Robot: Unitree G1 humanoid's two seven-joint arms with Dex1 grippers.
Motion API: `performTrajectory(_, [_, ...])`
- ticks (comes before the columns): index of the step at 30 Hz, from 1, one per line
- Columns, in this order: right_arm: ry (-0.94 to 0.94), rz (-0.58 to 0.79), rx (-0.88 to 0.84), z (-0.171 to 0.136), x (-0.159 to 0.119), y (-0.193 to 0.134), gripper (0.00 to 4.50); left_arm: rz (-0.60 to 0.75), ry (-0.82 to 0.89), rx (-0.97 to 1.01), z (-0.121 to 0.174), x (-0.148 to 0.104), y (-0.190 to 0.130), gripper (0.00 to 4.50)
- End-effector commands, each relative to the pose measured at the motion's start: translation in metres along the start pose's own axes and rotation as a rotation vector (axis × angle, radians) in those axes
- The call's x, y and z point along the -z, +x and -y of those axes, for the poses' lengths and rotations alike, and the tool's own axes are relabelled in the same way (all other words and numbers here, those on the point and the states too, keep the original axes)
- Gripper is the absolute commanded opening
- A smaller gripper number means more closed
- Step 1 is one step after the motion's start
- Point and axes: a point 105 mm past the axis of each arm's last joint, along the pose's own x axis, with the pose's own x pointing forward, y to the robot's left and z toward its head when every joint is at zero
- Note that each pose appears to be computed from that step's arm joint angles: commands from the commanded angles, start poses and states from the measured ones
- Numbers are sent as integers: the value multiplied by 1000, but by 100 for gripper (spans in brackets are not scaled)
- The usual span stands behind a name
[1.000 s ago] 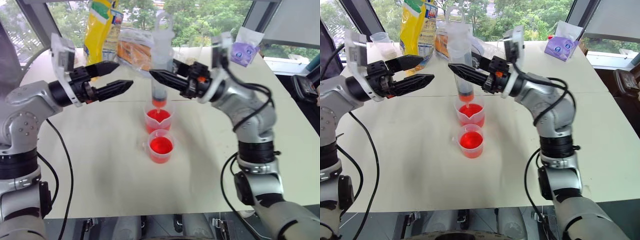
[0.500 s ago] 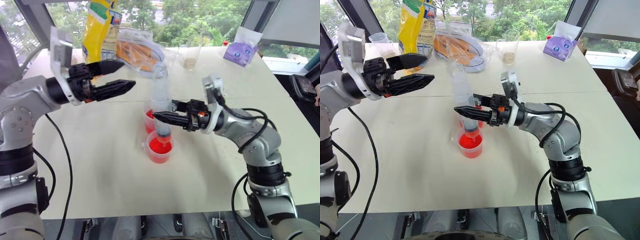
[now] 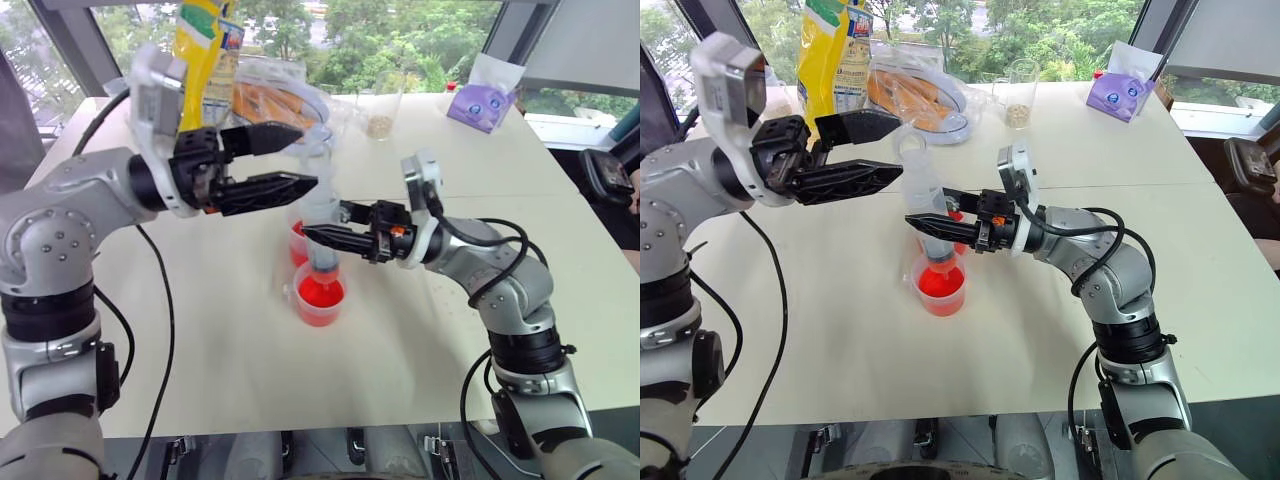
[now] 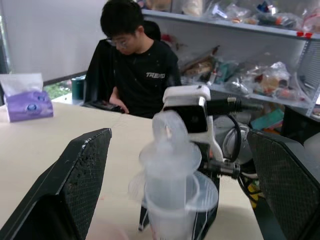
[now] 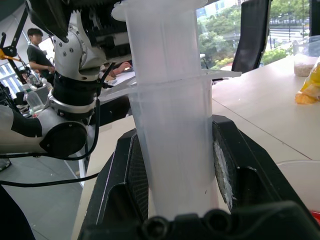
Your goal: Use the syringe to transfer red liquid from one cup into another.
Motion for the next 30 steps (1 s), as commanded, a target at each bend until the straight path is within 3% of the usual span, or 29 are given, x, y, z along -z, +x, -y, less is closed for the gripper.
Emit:
performTrajectory(1, [-45, 21, -18, -5, -9, 1, 139, 20, 11, 33, 5, -7, 4, 392])
performTrajectory(2, [-45, 21, -17, -5, -8, 1, 139, 18, 10, 36, 5, -6, 4, 365])
performTrajectory(9, [-47, 19, -9, -4, -9, 1, 139, 2, -8, 61, 9, -2, 5, 7])
performTrajectory(17, [-57, 28, -22, -6, -13, 3, 139, -26, -15, 55, 5, 6, 3, 7])
performTrajectory(30, [-88, 85, -31, -9, -46, 5, 139, -75, -62, 67, 7, 28, 3, 7])
